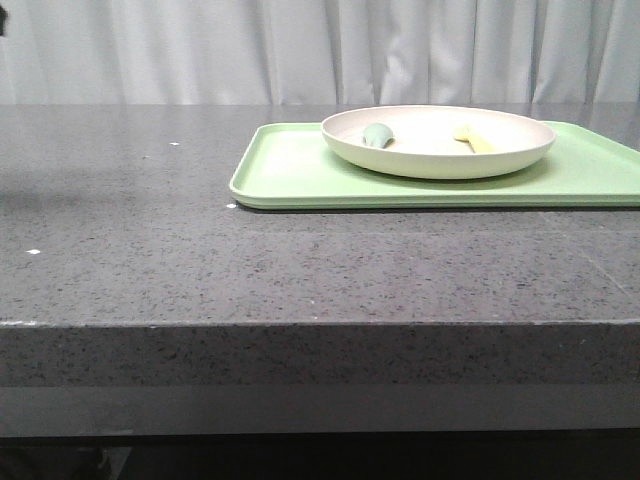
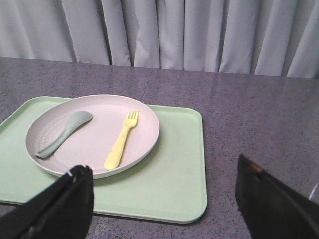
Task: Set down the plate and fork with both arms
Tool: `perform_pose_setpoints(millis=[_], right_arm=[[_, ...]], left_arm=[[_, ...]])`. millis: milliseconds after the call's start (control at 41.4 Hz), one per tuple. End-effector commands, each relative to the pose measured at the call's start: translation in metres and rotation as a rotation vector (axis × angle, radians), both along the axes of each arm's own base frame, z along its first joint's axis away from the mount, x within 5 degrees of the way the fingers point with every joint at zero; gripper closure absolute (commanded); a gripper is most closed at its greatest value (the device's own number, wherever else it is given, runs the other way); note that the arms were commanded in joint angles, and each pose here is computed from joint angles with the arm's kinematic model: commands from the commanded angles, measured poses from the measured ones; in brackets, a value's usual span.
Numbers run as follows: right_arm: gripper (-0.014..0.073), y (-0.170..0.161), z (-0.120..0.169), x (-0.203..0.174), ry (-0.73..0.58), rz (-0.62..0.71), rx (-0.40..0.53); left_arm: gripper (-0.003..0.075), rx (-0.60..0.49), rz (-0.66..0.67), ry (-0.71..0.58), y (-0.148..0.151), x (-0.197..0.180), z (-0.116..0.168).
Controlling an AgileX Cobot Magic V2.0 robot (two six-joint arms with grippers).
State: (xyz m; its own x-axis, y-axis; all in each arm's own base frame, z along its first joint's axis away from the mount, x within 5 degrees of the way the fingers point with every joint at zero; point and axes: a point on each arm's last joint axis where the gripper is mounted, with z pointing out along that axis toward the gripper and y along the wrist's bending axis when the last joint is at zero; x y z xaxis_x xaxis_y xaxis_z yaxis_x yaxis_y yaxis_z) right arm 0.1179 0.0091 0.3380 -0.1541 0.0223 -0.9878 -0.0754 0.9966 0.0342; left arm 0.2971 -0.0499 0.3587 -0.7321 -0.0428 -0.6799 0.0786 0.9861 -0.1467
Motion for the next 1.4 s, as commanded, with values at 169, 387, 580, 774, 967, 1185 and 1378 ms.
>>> perform_pose_setpoints(millis=[169, 387, 580, 774, 967, 1185, 1378], right_arm=[[-0.0008, -0.001, 0.019, 0.001, -0.111, -0.006, 0.004], [-0.0008, 0.0, 0.018, 0.004, -0.096, -0.006, 0.003], [-0.0008, 0.001, 0.01, 0.02, -0.035, -0.005, -0.001], [-0.0008, 0.007, 0.005, 0.052, 0.067, 0.017, -0.006], [-0.0008, 0.037, 0.012, 0.097, 0.208, 0.136, 0.026], [-0.0006, 0.064, 0.026, 0.158, 0.445, 0.184, 0.059], [-0.0006, 0.077, 0.034, 0.218, 0.486, 0.173, 0.083]], left_arm=[[0.0738, -0.041, 0.024, -0.459, 0.017, -0.093, 0.015], [0.0738, -0.077, 0.039, -0.711, 0.03, -0.168, 0.002], [0.0738, -0.093, 0.039, -0.83, 0.037, -0.219, -0.017], [0.0738, -0.104, 0.04, -0.9, 0.04, -0.243, -0.029], [0.0738, -0.105, 0.04, -0.907, 0.041, -0.244, -0.03], [0.0738, -0.103, 0.039, -0.895, 0.041, -0.243, -0.034], [0.0738, -0.1, 0.039, -0.872, 0.04, -0.241, -0.041]])
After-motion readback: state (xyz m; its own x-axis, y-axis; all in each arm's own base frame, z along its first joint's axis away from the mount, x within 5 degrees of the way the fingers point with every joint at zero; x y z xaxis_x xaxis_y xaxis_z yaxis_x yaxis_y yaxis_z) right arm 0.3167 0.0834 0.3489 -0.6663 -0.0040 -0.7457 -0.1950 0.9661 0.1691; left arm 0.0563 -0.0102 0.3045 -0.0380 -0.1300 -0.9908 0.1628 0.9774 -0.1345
